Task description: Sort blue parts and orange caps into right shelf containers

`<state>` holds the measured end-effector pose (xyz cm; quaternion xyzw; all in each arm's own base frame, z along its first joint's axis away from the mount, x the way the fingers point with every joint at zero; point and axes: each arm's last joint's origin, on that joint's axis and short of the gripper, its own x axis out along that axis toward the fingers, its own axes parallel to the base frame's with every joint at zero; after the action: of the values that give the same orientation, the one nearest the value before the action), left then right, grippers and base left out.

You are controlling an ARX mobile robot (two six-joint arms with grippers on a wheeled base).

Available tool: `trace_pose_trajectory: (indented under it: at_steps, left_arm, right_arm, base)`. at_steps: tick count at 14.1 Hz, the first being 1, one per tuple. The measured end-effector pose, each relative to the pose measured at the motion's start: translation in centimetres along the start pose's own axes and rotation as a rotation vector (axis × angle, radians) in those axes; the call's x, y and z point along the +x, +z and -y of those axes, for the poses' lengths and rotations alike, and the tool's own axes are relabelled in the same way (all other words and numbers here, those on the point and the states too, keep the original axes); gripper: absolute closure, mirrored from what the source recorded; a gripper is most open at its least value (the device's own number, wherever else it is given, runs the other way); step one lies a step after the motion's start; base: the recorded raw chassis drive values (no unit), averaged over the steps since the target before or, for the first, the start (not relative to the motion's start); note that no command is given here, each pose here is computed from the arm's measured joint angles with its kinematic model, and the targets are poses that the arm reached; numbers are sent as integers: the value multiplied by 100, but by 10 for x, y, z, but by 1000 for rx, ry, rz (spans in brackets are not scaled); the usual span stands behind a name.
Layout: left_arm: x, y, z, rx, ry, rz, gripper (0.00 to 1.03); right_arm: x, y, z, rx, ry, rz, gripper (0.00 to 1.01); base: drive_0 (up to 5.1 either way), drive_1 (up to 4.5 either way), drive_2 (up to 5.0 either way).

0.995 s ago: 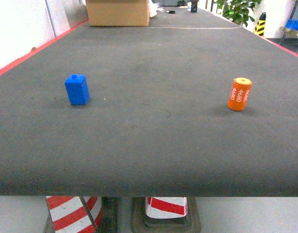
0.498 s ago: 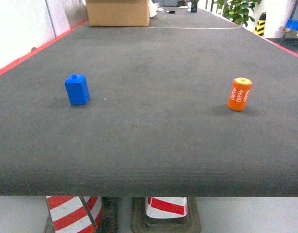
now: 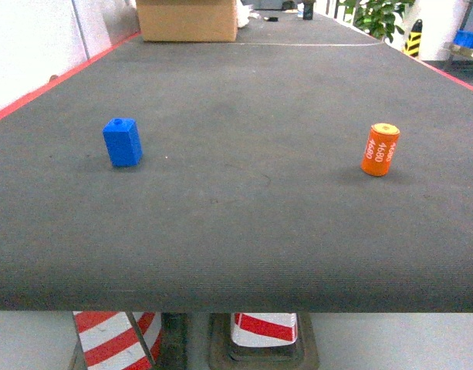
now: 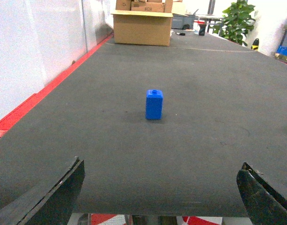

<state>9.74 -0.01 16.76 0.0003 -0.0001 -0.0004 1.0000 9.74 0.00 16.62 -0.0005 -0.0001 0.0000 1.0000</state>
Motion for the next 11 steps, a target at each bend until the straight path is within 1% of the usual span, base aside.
trace_pose_trajectory:
  at_steps: [2,3,4,5,6,7,8,9,11]
  left_arm:
    - [0,0,0,0,0,0,5]
    - [0,0,0,0,2,0,5]
    - [0,0,0,0,-1,1,5]
    - [0,0,0,0,0,0,5]
    - [0,0,0,0,1,0,5]
    - [0,0,0,0,1,0,5]
    - [0,0,0,0,1,0,5]
    - [0,0,0,0,1,0,5]
    - [0,0,0,0,1,0,5]
  right_arm:
    - [0,0,0,0,-3,-5,3]
    - [2,-2,-5,-46,-104,-208,3]
    - [7,0,-13,-102,-149,-318,3]
    - [16,8,-13,-110,-224,-331,3]
    - [26,21,-12,-102,-264,-309,3]
    - [35,34,-11,-93,-256,-296,3]
    - [46,42,-8,-83,-234,-296,3]
    - [59,50,-2,-72,-222,-304,3]
    - [91,60,7,-44,-161,-335,3]
  base:
    - [0,0,0]
    - [0,0,0]
    - [0,0,0]
    - [0,0,0]
    - [0,0,0]
    - [0,0,0]
    - [0,0,0]
    - [0,0,0]
    - [0,0,0]
